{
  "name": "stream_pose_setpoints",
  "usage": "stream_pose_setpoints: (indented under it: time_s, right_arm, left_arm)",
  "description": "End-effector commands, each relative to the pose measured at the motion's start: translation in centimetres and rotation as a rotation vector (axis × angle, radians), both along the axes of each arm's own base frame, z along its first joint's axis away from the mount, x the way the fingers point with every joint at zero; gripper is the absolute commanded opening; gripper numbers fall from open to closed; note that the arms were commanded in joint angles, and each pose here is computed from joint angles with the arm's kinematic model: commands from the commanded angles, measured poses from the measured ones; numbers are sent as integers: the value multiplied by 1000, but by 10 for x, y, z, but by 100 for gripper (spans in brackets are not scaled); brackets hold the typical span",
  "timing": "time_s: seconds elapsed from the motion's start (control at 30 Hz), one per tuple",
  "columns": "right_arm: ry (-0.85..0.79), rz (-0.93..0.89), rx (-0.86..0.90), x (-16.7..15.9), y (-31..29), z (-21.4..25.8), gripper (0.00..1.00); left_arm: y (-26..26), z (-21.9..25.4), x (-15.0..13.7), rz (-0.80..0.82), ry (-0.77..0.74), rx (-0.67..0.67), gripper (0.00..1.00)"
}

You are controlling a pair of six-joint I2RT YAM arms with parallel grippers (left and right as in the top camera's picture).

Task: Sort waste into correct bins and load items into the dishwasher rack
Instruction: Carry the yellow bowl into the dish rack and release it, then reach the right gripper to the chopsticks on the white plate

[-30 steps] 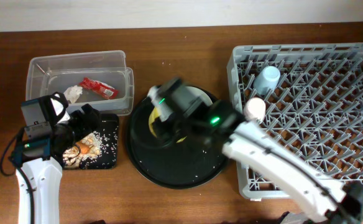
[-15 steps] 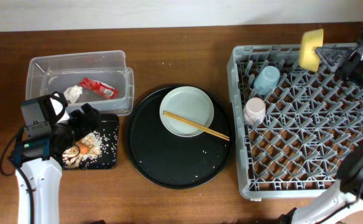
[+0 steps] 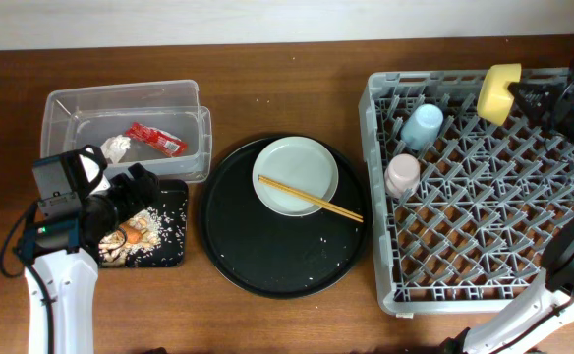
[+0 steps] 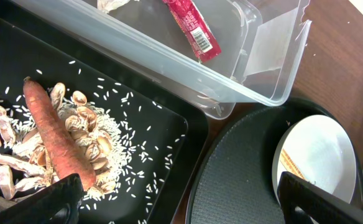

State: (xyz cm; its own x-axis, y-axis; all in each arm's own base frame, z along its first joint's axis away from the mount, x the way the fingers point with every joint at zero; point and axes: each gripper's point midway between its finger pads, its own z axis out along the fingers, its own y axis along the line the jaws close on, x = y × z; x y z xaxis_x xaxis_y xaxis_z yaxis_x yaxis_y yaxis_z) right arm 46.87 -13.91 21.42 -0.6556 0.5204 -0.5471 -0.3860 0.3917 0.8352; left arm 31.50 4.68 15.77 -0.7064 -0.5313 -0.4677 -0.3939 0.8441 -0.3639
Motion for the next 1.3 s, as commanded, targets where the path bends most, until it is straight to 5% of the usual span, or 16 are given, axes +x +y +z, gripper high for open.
stream_pose_setpoints:
  time_s: [0.0,0.37,0.4,0.43,0.6,0.7,0.87,0.97,1.27]
  right_arm:
    - [19,11,7,2,9,-5,4]
    - [204,-202,72,-27,-53,-50,5]
    - [241,-228,111,-33,-62,-51,15]
    - [286,-265,161,-41,-75,-52,35]
    - [340,-349,228,-67,-104,-49,54]
    - [245,-394,-96,-47,-76,-4,43]
    - [365,-633,-873,6,-42,-31,38]
    - [415,-645,-958,18,-32,-56,46]
    - [680,-647,-970,-34,-65,-96,51]
  left_arm:
    - [1,9,3,6,-23,-5,99]
    - [1,9,3,6,-23,-5,99]
    - [1,9,3,6,-23,-5,99]
    - [1,9,3,6,-23,-5,99]
    - [1,9,3,6,-23,-5,99]
    - [1,9,3,7,-23,-5,99]
    - [1,9,3,6,-23,-5,99]
    - [1,9,3,6,-23,-5,99]
    - [1,9,3,6,-23,-5,99]
